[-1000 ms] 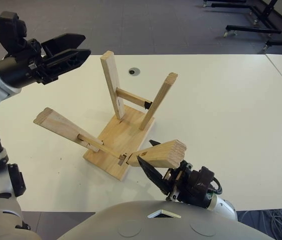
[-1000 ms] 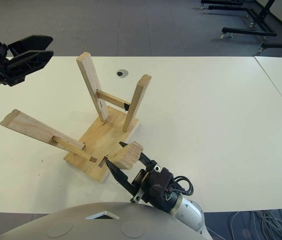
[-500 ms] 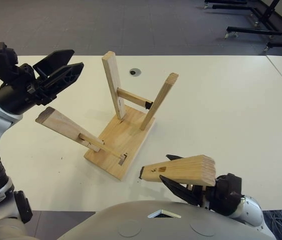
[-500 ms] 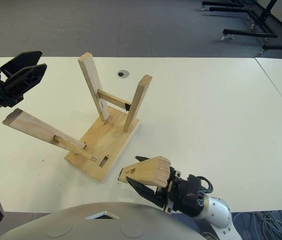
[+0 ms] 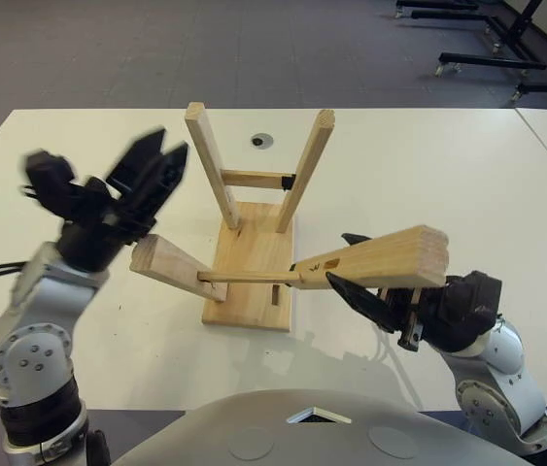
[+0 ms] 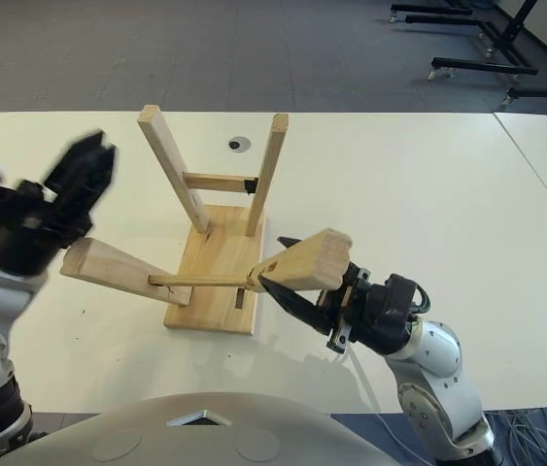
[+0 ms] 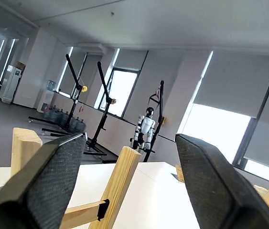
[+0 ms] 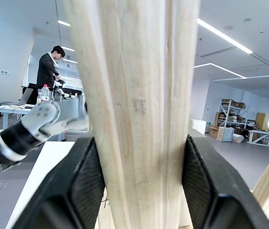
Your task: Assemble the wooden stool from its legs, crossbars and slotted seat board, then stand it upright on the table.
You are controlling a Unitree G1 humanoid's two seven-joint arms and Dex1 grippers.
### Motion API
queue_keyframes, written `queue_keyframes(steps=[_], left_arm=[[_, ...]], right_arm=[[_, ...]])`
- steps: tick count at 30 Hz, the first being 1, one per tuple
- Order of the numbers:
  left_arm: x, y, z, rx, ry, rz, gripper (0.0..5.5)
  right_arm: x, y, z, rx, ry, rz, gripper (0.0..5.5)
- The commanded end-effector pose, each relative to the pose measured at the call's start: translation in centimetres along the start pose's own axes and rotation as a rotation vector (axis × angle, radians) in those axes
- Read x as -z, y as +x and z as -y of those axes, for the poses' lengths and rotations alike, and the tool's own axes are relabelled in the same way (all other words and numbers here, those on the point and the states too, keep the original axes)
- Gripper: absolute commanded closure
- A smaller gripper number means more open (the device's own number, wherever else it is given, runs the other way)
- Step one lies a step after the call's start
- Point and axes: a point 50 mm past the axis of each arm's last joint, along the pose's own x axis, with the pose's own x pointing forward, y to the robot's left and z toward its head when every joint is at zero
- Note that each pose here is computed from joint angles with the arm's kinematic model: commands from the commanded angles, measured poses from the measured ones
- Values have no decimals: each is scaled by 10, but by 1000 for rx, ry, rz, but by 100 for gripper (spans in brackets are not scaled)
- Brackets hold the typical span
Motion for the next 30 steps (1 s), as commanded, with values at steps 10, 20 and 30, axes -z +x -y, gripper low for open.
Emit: queue_keyframes(steps=[10, 20, 30], left_arm=[[-3, 9, -9, 12, 50, -56, 210], [0, 11, -5, 34, 37, -71, 210], [4, 13, -2, 49, 26, -76, 210]], right_arm=[[12, -17, 21, -35, 113, -76, 343], [29, -19, 17, -158, 146, -1, 343], [43, -9, 26, -142, 157, 27, 343]])
